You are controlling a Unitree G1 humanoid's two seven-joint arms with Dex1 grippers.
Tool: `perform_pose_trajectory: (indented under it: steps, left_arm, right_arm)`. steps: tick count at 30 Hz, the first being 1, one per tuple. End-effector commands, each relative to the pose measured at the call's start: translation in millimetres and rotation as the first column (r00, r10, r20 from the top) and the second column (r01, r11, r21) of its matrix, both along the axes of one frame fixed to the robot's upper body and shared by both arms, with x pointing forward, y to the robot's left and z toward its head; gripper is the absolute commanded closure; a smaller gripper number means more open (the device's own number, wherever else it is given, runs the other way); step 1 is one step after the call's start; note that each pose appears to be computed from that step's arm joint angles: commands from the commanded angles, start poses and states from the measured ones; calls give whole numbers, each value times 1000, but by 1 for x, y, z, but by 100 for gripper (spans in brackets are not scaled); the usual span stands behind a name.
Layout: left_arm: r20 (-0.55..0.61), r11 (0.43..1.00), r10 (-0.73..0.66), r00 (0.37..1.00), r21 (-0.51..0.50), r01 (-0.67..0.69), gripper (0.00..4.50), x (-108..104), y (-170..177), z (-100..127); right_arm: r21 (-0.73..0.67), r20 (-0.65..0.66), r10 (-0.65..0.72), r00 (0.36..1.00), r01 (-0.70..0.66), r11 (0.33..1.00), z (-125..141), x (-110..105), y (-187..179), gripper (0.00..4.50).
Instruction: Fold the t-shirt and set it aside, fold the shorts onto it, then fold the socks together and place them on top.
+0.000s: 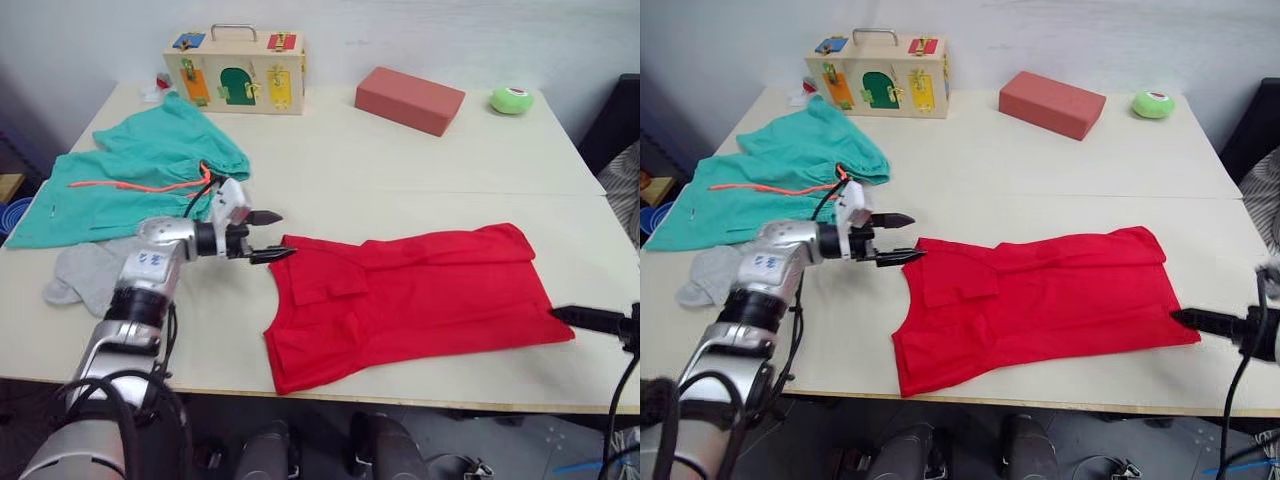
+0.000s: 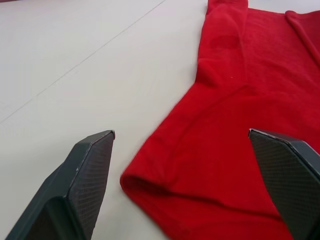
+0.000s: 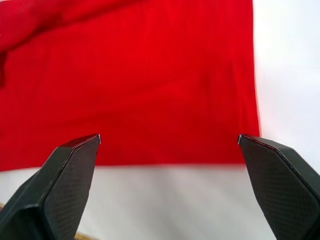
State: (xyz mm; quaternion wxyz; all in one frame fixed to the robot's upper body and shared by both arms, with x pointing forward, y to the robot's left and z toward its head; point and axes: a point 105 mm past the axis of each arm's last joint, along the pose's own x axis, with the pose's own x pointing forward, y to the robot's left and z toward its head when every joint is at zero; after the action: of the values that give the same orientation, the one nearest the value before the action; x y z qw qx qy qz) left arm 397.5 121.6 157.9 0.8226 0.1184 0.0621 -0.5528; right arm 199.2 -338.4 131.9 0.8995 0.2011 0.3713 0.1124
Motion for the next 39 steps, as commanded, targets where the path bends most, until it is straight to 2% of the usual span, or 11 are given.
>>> perform_pose_trajectory:
  steps: [1,5,9,10,13,23,25,26,32,36,39]
  left_arm:
    - [-8,998,-30,1000,59,30,0,7,-7,-3]
    - [-58,996,-47,997,78,51,0,12,-19,-7]
    - [-105,988,-65,992,133,79,0,10,-22,-17]
    - [-119,986,-62,991,145,79,0,9,-22,-21]
    - [-142,985,-27,990,164,50,57,11,-22,-29]
    - [-217,987,17,976,161,18,377,8,-16,-46]
    - [-216,985,8,976,168,29,442,6,-15,-48]
    - [-217,986,2,976,163,34,447,5,-14,-48]
    - [-194,992,10,981,127,15,447,1,3,-48]
    - [-154,993,12,988,119,6,447,-6,14,-48]
    - [-125,995,84,989,60,-76,447,-9,23,-40]
  right_arm:
    - [-5,51,-30,998,30,1000,-4,-12,11,4]
    - [56,62,-64,996,61,997,-24,-10,28,4]
    - [104,64,-102,993,95,990,-36,9,39,4]
    - [114,63,-107,992,99,989,-38,13,41,20]
    - [108,57,-130,990,124,986,-43,26,44,95]
    - [48,114,-139,984,135,990,-41,48,44,449]
    - [47,127,-138,982,133,990,-41,50,43,450]
    - [45,137,-123,983,118,992,-40,53,44,450]
    - [-38,217,-19,976,28,999,-32,82,55,450]
    - [-168,313,47,948,7,986,-23,111,55,450]
    - [-236,340,115,933,-33,971,-23,130,60,450]
